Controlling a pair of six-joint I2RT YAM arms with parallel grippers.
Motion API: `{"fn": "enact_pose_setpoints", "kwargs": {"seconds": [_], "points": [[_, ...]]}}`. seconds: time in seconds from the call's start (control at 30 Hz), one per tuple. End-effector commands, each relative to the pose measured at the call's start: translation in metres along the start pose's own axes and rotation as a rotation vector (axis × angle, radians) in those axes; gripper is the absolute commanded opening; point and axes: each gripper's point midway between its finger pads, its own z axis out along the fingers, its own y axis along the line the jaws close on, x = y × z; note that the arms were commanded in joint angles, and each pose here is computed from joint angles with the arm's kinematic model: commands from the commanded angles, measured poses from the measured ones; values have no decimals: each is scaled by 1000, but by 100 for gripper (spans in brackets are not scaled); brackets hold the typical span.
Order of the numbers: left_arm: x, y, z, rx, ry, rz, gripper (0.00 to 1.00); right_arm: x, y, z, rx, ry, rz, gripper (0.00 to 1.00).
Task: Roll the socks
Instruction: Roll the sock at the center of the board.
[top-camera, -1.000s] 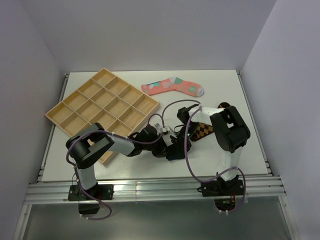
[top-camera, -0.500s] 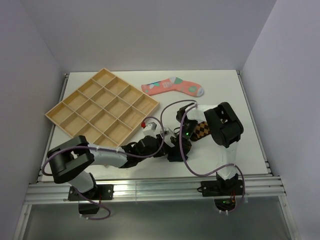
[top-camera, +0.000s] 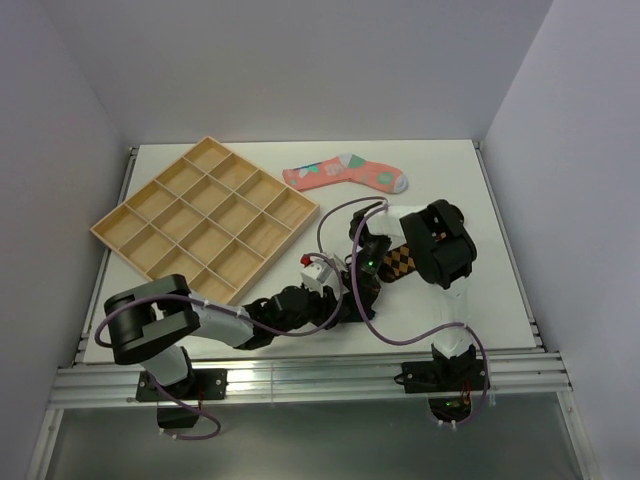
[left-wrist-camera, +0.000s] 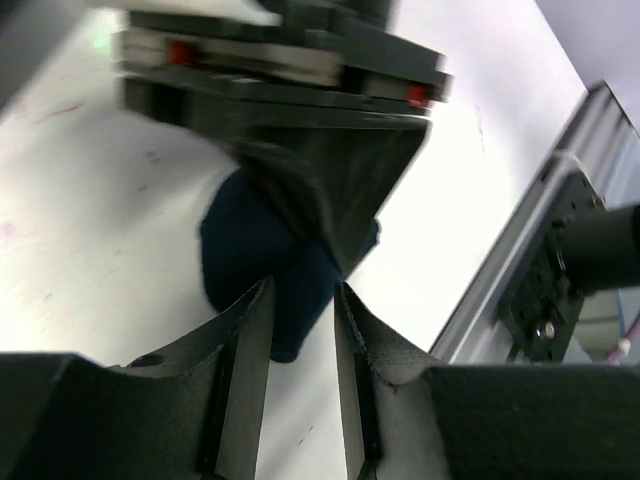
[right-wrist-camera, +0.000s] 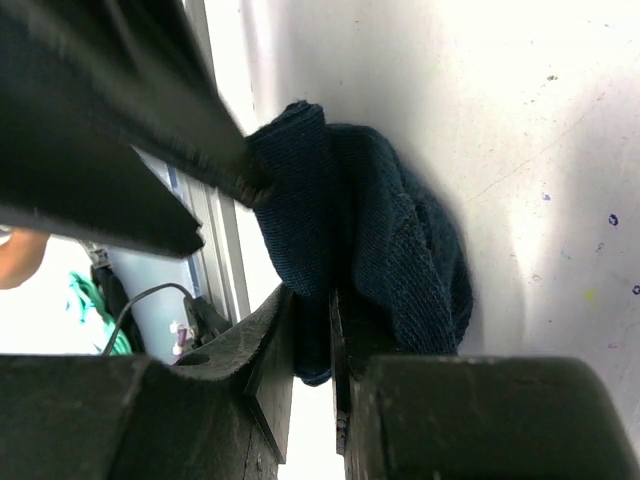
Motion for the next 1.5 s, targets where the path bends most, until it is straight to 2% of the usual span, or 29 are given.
{"fn": "enact_pose_setpoints", "kwargs": {"seconds": [0.0,0.27,0.57,0.93,1.1,1.47], "points": [[-16,-37,7,170,-50,80,36,-2,-17,-2,39,15,-16,18],[-36,-45,-15,138,-161,80,36,-1,-20,-2,54,16,0,18],[-11,-56,9,193,-24,211,41,3,-22,1,61,17,17,18],[-18,-37,18,272,54,204,43,4,-21,2,62,18,32,18],[-4,-33,19,318,145,208,44,4,-24,2,71,18,38,18],[8,-10,27,275,182,181,43,2,-26,1,89,14,47,18]]}}
